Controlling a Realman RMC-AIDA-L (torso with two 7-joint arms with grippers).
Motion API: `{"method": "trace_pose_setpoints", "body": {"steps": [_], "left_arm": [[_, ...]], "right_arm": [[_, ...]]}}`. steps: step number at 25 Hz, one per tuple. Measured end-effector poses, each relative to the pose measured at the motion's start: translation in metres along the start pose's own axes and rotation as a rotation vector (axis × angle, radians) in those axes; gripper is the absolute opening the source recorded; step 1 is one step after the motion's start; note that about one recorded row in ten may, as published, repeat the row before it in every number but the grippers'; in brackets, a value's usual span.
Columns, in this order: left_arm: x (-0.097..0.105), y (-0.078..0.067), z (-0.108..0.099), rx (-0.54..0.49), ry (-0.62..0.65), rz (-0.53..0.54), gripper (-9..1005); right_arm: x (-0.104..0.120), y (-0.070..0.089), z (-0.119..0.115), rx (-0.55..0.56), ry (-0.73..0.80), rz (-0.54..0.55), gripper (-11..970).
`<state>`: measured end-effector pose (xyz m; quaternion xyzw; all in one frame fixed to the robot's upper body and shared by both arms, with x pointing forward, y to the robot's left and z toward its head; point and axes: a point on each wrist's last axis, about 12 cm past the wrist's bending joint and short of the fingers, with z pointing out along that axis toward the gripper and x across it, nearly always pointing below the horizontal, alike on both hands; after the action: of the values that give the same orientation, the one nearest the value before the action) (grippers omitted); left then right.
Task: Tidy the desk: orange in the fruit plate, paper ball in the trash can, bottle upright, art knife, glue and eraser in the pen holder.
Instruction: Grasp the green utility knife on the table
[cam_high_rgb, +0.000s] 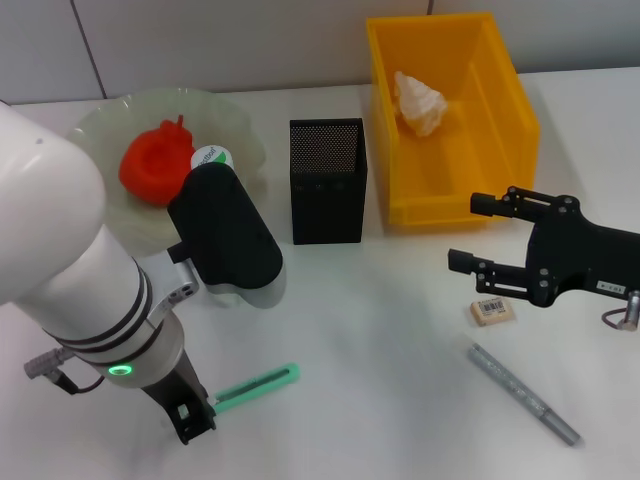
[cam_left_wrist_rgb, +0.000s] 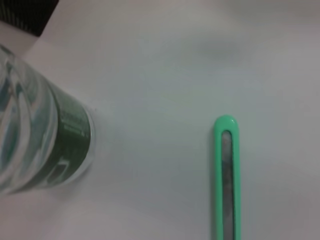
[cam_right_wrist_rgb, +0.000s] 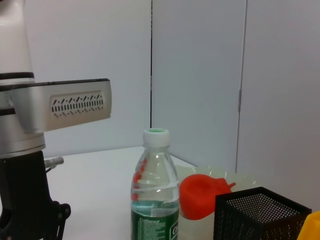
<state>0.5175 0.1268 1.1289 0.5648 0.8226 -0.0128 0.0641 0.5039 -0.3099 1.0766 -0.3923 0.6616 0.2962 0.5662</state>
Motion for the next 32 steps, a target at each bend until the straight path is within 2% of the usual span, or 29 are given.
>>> {"method": "trace_pose_setpoints", "body": {"steps": [8, 32], "left_arm": [[-0.0006, 0.0008, -0.0006, -0.012, 0.003, 0.005, 94], [-0.0034, 0.0006, -0.0004, -0.015, 0.019, 0.023, 79]], "right_arm": [[-0.0002, -0.0005, -0.0005, 0.005, -0.003, 0.000, 721], [0.0000, -0.0002, -0.0004, 0.005, -0.003, 0.002, 721]]}}
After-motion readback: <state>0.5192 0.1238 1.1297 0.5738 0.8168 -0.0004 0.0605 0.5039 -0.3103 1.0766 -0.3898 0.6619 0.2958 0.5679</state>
